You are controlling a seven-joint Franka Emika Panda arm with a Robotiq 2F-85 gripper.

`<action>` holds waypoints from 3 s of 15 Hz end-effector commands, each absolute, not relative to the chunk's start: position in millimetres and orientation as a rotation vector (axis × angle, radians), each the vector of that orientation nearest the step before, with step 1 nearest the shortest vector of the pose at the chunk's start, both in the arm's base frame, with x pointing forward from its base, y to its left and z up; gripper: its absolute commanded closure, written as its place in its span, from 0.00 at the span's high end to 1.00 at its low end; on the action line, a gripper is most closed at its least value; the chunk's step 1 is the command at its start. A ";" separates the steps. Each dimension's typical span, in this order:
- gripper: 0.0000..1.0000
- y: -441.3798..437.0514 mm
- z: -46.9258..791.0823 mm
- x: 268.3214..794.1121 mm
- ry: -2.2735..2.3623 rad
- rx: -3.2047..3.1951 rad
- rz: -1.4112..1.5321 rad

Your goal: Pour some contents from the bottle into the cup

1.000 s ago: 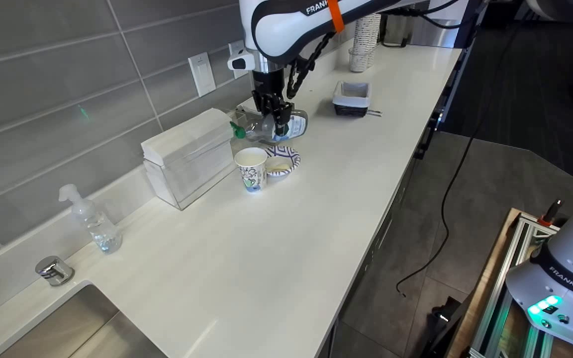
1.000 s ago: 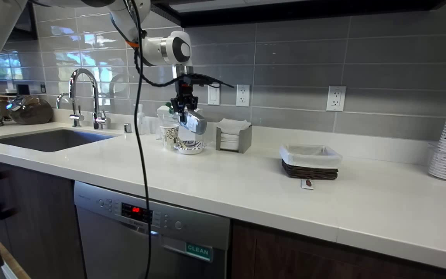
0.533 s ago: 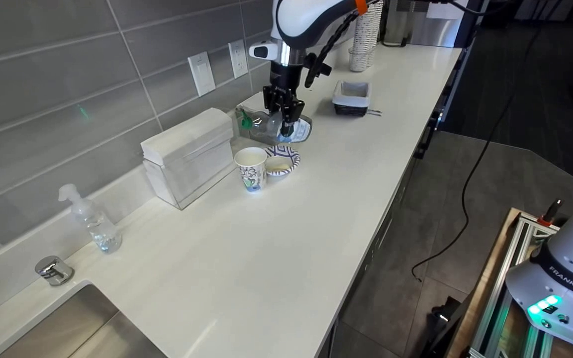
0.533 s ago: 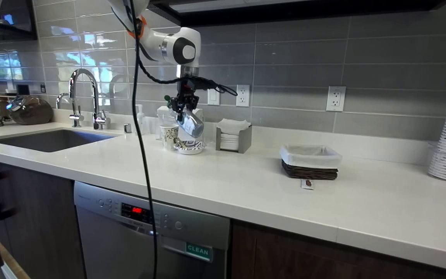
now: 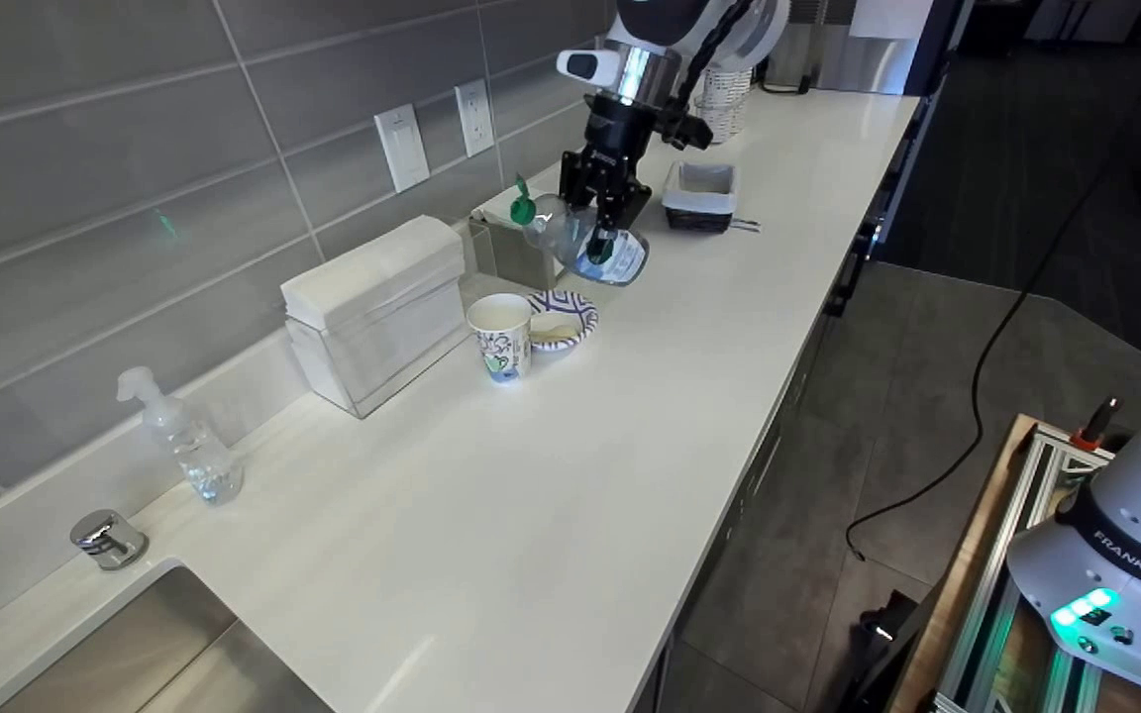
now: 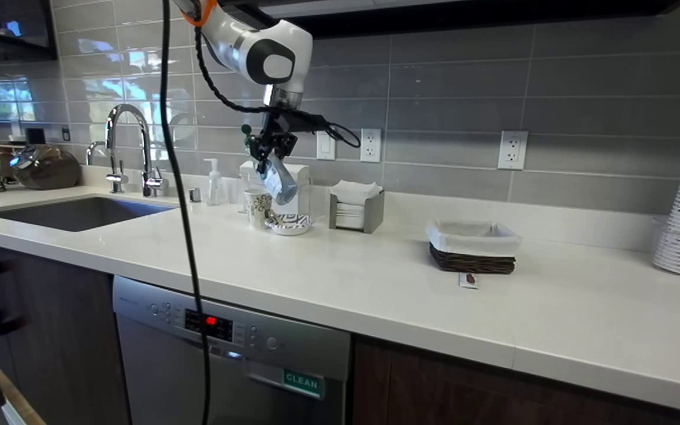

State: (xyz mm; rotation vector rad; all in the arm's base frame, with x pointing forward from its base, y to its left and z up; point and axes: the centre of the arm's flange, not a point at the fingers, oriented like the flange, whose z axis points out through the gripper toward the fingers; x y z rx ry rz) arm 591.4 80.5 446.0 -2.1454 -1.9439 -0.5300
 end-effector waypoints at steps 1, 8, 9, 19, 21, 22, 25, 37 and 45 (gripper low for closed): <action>0.23 61.7 453.5 536.9 -1.966 -1.999 -0.721; 0.23 63.4 459.8 504.8 -1.962 -1.661 -1.081; 0.23 67.9 459.4 504.2 -1.943 -1.612 -1.125; 0.23 86.0 458.8 512.0 -1.835 -1.443 -1.179; 0.23 96.9 441.9 513.1 -1.786 -1.364 -1.199; 0.23 103.4 434.1 512.2 -1.746 -1.311 -1.227; 0.23 125.2 406.9 511.6 -1.615 -1.234 -1.338; 0.23 181.5 310.7 473.0 -1.585 -1.561 -1.344; 0.23 175.2 290.9 470.7 -1.337 -1.678 -1.550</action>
